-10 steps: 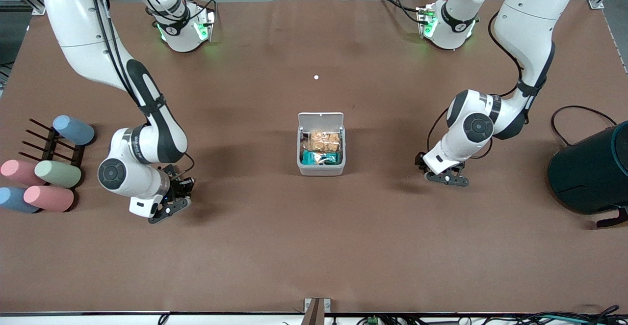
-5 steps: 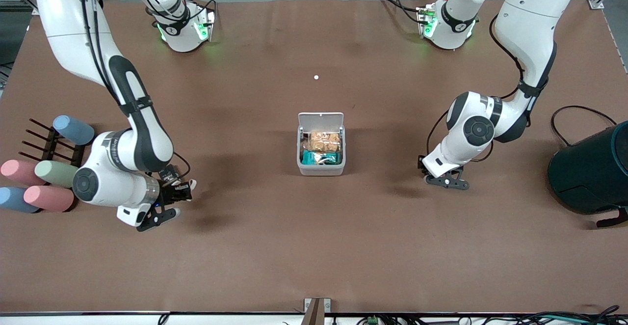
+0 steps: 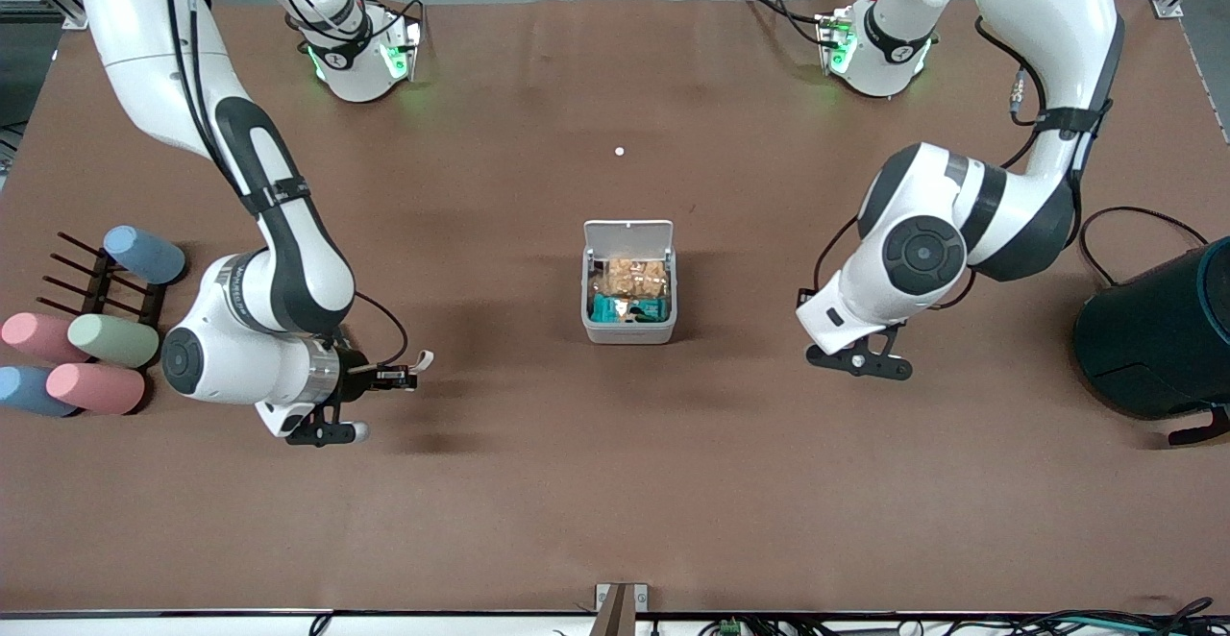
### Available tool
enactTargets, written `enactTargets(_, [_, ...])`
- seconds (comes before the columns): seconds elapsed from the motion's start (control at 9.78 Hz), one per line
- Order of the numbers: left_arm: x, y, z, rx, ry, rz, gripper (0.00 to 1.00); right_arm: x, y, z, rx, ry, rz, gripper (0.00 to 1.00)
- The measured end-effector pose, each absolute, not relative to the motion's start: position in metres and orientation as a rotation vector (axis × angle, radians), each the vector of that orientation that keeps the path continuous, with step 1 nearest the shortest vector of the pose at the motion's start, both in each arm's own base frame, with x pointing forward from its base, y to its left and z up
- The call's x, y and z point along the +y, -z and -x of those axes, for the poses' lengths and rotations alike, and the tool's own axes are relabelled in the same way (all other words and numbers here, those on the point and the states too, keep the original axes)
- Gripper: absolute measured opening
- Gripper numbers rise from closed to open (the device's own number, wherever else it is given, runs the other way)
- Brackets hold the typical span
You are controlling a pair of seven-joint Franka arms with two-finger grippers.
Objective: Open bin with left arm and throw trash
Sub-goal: 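Grasp the tape roll with the left gripper while the right gripper moves to the bin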
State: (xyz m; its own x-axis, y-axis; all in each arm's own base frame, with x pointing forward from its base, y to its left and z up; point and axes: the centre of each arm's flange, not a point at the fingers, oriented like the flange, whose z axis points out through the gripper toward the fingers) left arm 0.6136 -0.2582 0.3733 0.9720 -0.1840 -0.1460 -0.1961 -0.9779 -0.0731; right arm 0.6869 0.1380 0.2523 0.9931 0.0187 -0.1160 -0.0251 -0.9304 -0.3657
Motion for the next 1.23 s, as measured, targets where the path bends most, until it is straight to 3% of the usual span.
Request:
enactTargets(0.31, [-0.282, -0.36, -0.614, 0.255, -0.239, 3.036, 0.53, 0.162, -0.254, -0.682, 0.13, -0.207, 2.705, 0.08])
enactTargets(0.72, [-0.272, -0.358, -0.619, 0.227, -0.252, 3.038, 0.53, 0.27, -0.276, -0.659, 0.341, -0.279, 2.616, 0.08])
enactTargets(1.23, [-0.268, -0.358, -0.62, 0.218, -0.27, 3.032, 0.53, 0.409, -0.306, -0.604, 0.504, -0.281, 2.572, 0.08])
